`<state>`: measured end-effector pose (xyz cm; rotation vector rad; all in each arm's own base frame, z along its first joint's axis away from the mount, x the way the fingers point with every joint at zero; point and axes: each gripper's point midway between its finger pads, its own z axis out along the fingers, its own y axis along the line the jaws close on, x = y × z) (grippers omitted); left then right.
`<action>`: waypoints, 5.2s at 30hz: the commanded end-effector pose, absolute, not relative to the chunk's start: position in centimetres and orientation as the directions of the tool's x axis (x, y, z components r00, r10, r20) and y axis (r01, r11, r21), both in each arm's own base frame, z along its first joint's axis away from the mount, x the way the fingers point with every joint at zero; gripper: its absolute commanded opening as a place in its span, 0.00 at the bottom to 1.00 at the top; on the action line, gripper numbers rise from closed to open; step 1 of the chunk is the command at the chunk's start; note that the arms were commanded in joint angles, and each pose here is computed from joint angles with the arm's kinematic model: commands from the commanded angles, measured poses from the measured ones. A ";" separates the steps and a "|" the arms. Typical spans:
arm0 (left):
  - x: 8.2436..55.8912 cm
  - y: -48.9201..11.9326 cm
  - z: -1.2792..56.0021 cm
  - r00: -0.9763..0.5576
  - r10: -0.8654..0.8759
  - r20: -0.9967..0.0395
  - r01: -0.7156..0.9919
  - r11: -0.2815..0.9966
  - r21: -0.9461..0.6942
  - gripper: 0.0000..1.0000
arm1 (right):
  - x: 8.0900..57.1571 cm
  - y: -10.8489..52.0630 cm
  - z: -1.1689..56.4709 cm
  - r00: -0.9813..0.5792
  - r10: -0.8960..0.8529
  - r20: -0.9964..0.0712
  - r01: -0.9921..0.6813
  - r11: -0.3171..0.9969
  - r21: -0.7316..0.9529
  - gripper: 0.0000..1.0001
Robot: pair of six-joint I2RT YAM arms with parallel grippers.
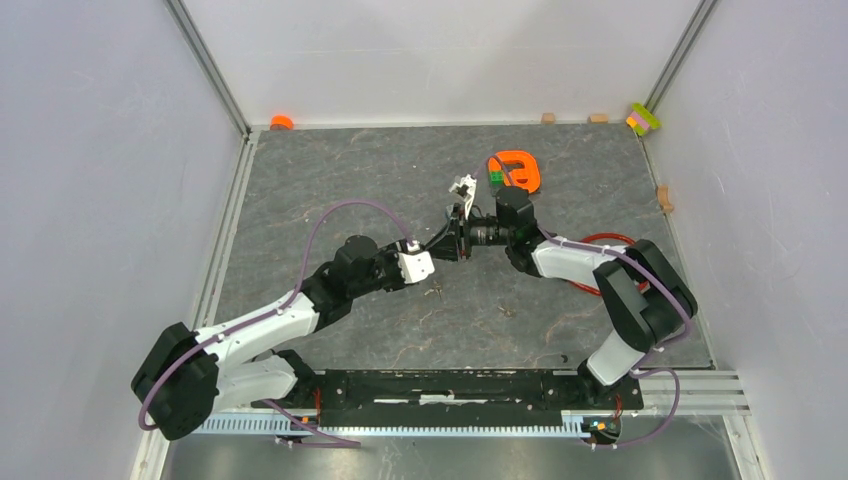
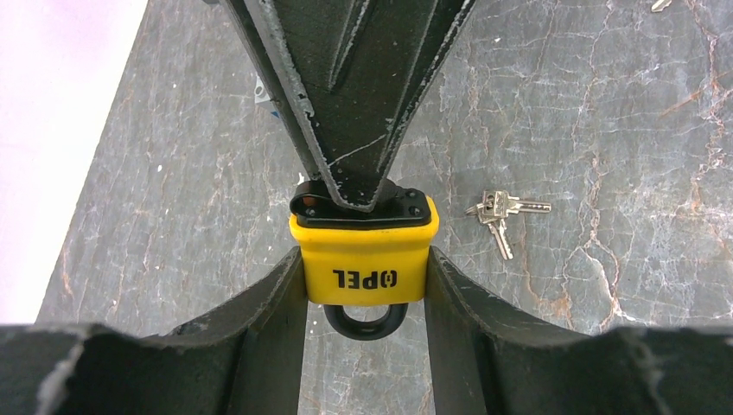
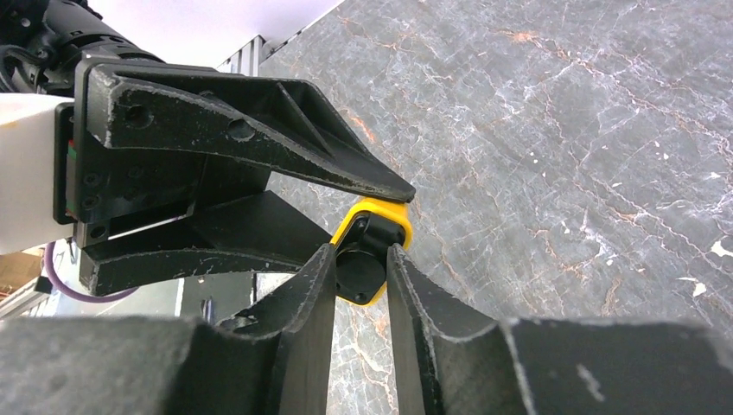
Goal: Unlock with the key
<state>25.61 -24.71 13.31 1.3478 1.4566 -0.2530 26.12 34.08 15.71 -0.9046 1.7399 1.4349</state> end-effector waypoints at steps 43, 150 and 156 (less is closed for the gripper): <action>25.4 -26.1 15.0 0.320 0.526 -0.788 0.800 0.295 0.523 0.02 | 27.6 34.6 15.9 -0.407 -0.151 -0.901 -0.909 0.159 0.385 0.52; 23.5 -27.4 13.5 -0.283 0.385 -0.878 0.952 0.227 -0.206 0.02 | 23.3 32.8 14.7 0.221 -0.470 -0.855 -0.944 0.117 -0.309 0.44; 23.4 -27.5 13.6 -0.282 0.384 -0.879 0.953 0.221 -0.209 0.02 | 23.6 33.1 14.6 0.223 -0.476 -0.851 -0.940 0.126 -0.317 0.41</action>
